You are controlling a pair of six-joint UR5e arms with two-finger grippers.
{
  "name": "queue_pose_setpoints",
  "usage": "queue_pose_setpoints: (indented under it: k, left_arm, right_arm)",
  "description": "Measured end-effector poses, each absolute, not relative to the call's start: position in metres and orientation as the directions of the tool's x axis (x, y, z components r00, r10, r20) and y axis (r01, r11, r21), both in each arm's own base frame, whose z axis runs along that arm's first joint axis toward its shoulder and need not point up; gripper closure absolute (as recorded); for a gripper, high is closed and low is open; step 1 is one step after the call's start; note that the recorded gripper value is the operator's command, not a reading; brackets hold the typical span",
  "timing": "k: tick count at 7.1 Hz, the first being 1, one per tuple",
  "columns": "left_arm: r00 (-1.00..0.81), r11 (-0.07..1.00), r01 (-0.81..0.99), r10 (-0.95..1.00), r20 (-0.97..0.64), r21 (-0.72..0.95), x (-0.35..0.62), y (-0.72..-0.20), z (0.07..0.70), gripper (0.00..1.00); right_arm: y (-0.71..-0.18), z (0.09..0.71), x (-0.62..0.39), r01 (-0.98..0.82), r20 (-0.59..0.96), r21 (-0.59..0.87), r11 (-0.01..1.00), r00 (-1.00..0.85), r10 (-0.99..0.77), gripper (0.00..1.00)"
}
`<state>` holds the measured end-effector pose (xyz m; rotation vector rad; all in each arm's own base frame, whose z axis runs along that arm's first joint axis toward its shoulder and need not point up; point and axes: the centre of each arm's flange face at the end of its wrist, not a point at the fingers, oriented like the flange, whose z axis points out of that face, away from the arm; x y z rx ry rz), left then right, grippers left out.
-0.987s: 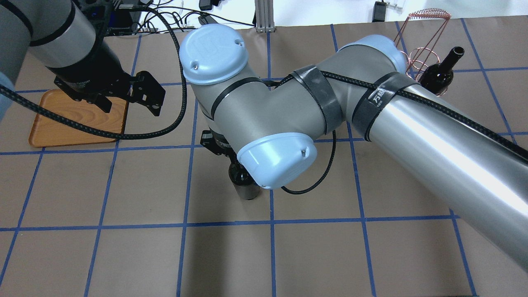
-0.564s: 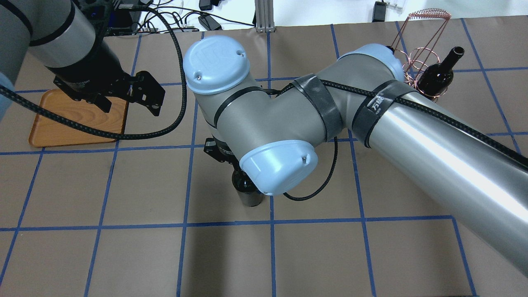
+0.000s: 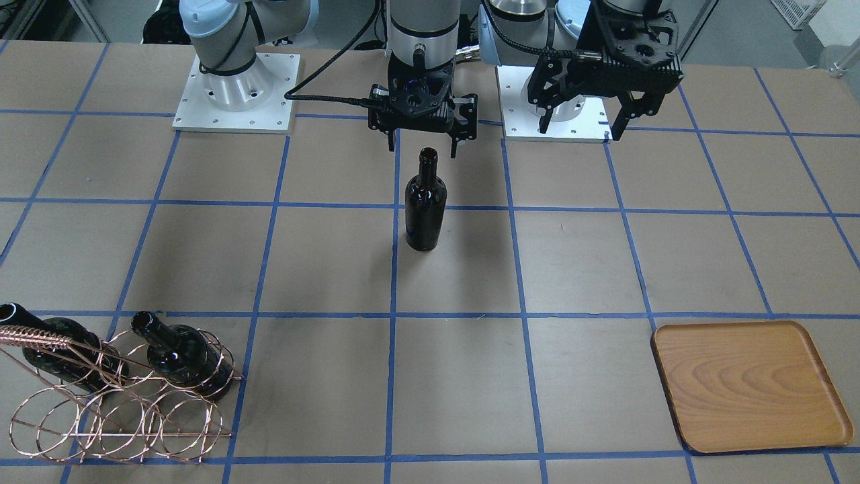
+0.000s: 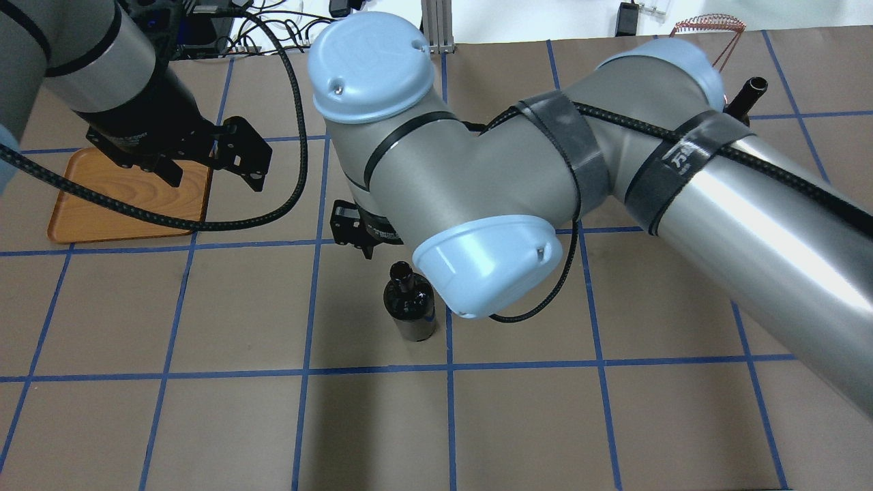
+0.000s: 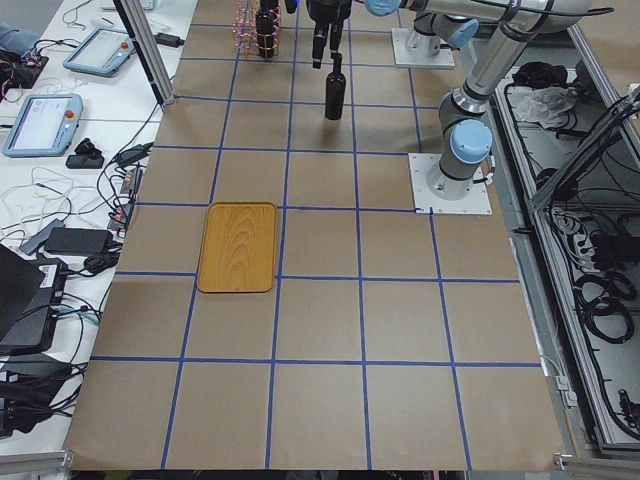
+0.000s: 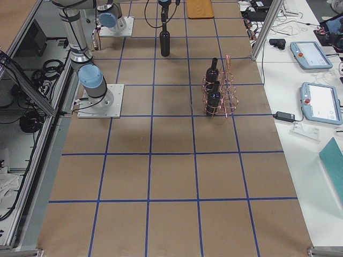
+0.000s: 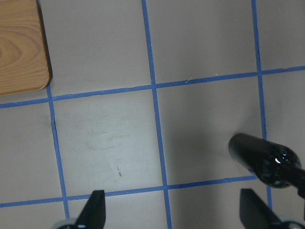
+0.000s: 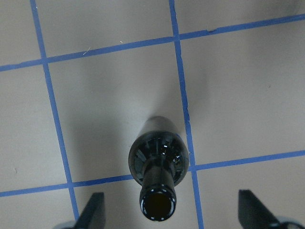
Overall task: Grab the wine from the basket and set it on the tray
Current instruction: 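Carry the bottle toward the table center and stand it upright, releasing, then lower the left gripper onto the standing bottle's neck while the right arm withdraws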
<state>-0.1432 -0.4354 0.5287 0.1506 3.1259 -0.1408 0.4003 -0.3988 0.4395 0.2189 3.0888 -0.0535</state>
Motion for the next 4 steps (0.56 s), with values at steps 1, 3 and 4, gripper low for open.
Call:
queue_pose_setpoints:
  k: [1,3,4]
  left_arm:
    - [-0.997,0.994,0.077,0.077,-0.008,-0.083,-0.144,-0.434,0.528,0.00]
    - [-1.000,0.999,-0.008,-0.008,0.003,-0.054,-0.164,-0.430,0.519,0.00]
    - [-1.000,0.999,-0.027,-0.027,0.000,-0.034,-0.192,-0.423,0.509,0.00]
  right_arm:
    - [-0.411,0.450,0.388,0.124,-0.045,-0.052,0.991,-0.992,0.122,0.00]
    - [-0.452,0.461,0.338,0.058,-0.009,-0.095,0.994,-0.998,0.057,0.00]
    - [-0.475,0.468,0.308,0.000,0.004,-0.115,0.993,-1.000,0.000,0.00]
